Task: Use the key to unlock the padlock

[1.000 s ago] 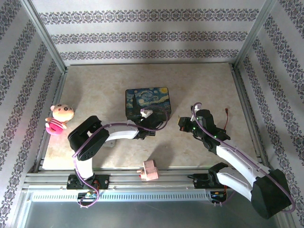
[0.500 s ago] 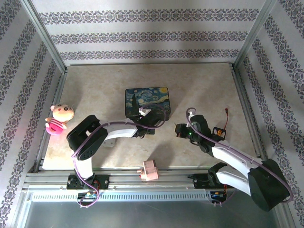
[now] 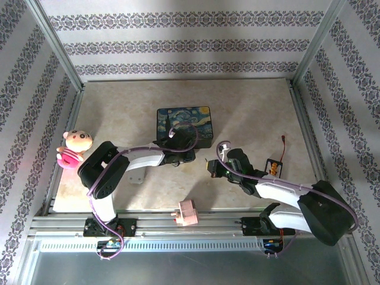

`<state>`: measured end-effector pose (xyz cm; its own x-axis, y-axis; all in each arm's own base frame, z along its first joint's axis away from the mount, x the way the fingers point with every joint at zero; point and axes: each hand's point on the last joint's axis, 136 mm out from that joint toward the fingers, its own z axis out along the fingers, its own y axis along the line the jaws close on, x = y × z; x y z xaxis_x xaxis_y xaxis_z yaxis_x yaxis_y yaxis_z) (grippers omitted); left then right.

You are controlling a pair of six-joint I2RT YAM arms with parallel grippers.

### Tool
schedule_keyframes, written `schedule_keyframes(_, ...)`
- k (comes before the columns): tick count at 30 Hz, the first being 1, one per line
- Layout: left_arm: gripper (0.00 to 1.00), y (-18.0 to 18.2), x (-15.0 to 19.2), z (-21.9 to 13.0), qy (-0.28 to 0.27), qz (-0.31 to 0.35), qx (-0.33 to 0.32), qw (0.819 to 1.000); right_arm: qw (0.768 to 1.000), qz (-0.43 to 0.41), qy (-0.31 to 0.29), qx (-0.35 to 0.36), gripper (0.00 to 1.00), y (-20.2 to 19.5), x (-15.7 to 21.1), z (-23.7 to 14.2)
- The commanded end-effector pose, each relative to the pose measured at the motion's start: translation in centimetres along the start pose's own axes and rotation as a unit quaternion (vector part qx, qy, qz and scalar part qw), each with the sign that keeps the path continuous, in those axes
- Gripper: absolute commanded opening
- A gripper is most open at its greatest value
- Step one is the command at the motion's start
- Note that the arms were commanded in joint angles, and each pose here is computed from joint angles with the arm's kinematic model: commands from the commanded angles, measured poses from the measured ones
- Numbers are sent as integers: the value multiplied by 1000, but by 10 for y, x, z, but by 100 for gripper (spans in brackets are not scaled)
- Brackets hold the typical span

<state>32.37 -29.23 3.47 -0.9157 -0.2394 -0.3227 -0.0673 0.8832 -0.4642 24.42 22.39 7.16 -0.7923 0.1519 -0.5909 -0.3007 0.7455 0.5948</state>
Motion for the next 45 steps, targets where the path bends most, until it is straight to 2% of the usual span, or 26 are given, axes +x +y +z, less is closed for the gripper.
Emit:
schedule_keyframes(1, 28, -36, -24, -18, -21, -22, 82, 996, 999, -34, -26, -22, 0, 7, -5, 4)
schedule_keyframes(13, 27, -49, -23, -15, 9, -76, 142, 987, 994, -92, -49, -45, 0, 12, 8, 16)
schedule_keyframes(32, 27, -39, -23, -15, 7, -90, 119, 989, 990, -70, -86, -87, 0, 18, 6, 49)
schedule_keyframes(45, 28, -37, -22, -10, 11, -99, 116, 988, 989, -68, -108, -71, 0, 9, 9, 55)
